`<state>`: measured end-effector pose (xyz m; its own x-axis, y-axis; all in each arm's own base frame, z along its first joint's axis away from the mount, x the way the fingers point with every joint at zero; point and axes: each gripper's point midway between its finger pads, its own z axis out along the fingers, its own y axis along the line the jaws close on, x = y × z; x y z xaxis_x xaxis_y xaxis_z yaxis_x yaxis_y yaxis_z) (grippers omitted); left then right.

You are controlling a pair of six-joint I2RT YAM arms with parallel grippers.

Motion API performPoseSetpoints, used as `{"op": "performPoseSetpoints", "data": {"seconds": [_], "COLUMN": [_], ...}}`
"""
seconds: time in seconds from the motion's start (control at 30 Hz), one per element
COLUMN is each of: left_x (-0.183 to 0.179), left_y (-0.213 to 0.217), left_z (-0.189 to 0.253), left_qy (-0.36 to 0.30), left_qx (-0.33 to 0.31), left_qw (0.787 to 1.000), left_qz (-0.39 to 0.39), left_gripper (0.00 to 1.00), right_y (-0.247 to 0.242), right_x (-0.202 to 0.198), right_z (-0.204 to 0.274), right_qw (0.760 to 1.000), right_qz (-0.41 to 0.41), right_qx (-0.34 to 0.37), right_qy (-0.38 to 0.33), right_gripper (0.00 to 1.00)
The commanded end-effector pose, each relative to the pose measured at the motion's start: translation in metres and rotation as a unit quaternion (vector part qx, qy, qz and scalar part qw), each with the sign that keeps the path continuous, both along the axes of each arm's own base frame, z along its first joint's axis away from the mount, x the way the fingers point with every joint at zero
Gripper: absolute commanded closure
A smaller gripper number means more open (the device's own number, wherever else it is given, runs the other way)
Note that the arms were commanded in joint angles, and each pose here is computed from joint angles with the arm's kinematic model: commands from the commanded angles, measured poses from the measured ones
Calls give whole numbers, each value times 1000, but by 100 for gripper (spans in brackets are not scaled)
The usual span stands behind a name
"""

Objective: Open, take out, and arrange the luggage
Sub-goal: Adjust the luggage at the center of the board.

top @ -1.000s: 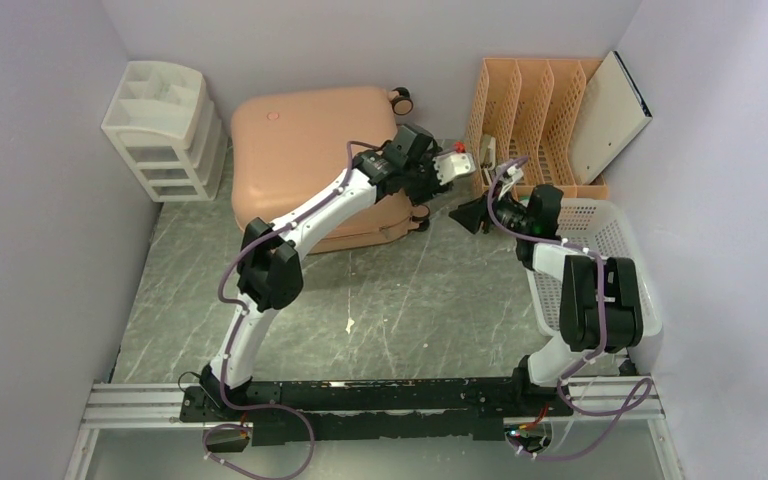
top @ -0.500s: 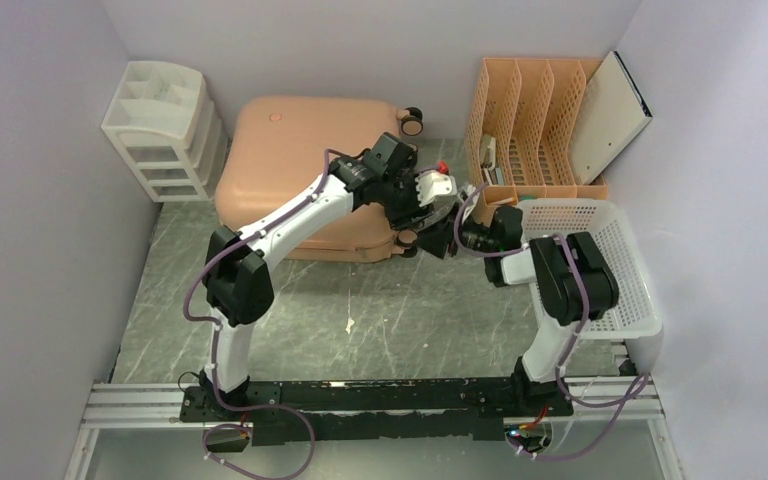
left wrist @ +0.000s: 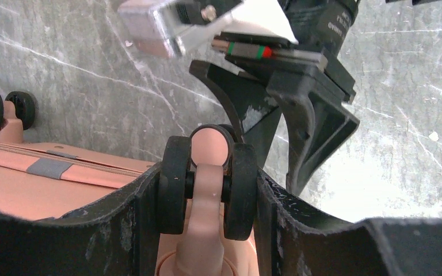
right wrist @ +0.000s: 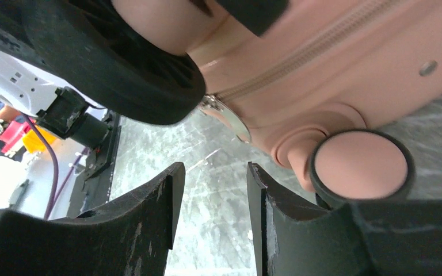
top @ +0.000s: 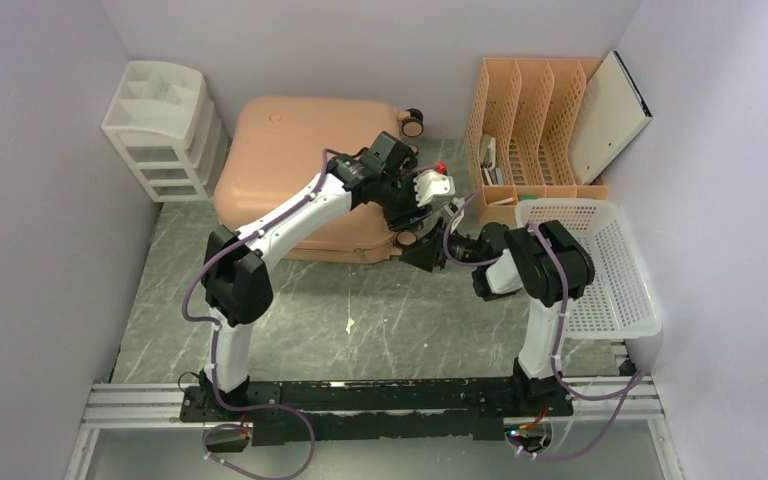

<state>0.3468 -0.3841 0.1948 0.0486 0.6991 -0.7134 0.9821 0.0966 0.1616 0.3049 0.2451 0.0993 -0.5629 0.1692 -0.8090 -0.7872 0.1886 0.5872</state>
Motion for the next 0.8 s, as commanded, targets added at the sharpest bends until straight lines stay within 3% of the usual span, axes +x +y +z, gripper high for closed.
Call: {"op": "performPoseSetpoints", "data": {"seconds": [0.0, 0.17, 0.5, 0.77], "left_x": [-29, -30, -35, -37], "left_y": [1, 1, 3, 4], "left_z": [57, 61, 68, 70], "left_qy": [24, 23, 21, 19], "left_qx": [-52, -57, -65, -67], "left_qw": [998, 998, 998, 997], "left_qz": [-3, -5, -10, -13], "left_gripper": [95, 95, 95, 95], "right_y": [15, 31, 33, 28], "right_x": [6, -2, 31, 26], "right_z": [41, 42, 26, 18], "right_qw": [991, 990, 985, 985], "right_qz": [3, 14, -56, -47], "right_qx": [19, 21, -71, -86], "right_qy": [-136, -141, -149, -138], "right_gripper": [52, 51, 52, 60]}}
